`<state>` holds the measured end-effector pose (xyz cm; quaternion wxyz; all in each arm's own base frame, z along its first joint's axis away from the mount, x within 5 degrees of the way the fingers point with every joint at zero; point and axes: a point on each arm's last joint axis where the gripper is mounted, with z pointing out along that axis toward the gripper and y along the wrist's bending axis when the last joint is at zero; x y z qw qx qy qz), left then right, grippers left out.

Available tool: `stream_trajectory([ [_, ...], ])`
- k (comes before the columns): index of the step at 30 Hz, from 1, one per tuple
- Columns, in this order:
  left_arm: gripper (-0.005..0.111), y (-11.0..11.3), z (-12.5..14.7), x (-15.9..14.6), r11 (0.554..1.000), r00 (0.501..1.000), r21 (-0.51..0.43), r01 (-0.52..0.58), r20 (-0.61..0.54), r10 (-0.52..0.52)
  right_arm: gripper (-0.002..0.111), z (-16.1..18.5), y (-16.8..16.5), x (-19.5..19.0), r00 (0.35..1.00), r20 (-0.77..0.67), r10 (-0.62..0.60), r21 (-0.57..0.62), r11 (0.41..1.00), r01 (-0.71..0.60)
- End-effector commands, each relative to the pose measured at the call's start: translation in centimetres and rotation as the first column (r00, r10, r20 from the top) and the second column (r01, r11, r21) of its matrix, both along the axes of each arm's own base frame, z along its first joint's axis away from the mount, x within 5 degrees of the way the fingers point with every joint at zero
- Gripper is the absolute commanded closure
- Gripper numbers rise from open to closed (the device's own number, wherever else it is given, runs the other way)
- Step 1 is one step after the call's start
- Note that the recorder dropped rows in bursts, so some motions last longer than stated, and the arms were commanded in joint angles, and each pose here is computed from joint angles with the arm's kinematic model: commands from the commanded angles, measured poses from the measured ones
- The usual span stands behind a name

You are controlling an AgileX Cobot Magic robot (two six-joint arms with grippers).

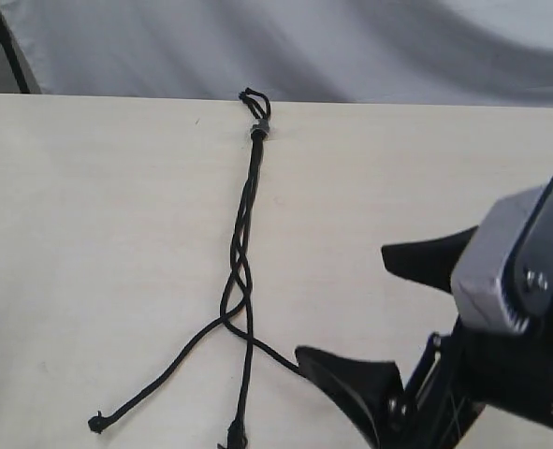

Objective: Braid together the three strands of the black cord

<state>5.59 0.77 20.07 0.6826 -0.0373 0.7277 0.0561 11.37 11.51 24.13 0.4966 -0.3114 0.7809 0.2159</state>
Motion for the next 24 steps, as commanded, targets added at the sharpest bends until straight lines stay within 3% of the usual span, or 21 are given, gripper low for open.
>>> stream_trajectory([
  [1,0.105,0.0,-0.1,0.0,1.000,1.000,-0.008,-0.002,0.002,0.002,0.004,-3.1,-0.8,-1.0,0.999,-0.031,0.019,-0.014,1.000,-0.020],
  [6,0.105,0.0,-0.1,0.0,1.000,1.000,-0.008,-0.002,0.002,0.002,0.004,-6.0,-3.5,-2.9,0.999,-0.043,-0.027,-0.025,0.999,0.026],
  [11,0.105,0.0,-0.1,0.0,1.000,1.000,-0.008,-0.002,0.002,0.002,0.004,-5.4,-6.5,-2.7,0.962,0.060,-0.265,0.078,0.962,0.260],
  [18,0.105,0.0,-0.1,0.0,1.000,1.000,-0.008,-0.002,0.002,0.002,0.004,-3.2,-10.3,-3.5,0.756,0.245,-0.608,0.255,0.792,0.554],
  [24,0.105,0.0,-0.1,0.0,1.000,1.000,-0.008,-0.002,0.002,0.002,0.004,-2.1,-11.4,-4.8,0.625,0.344,-0.701,0.349,0.713,0.608],
])
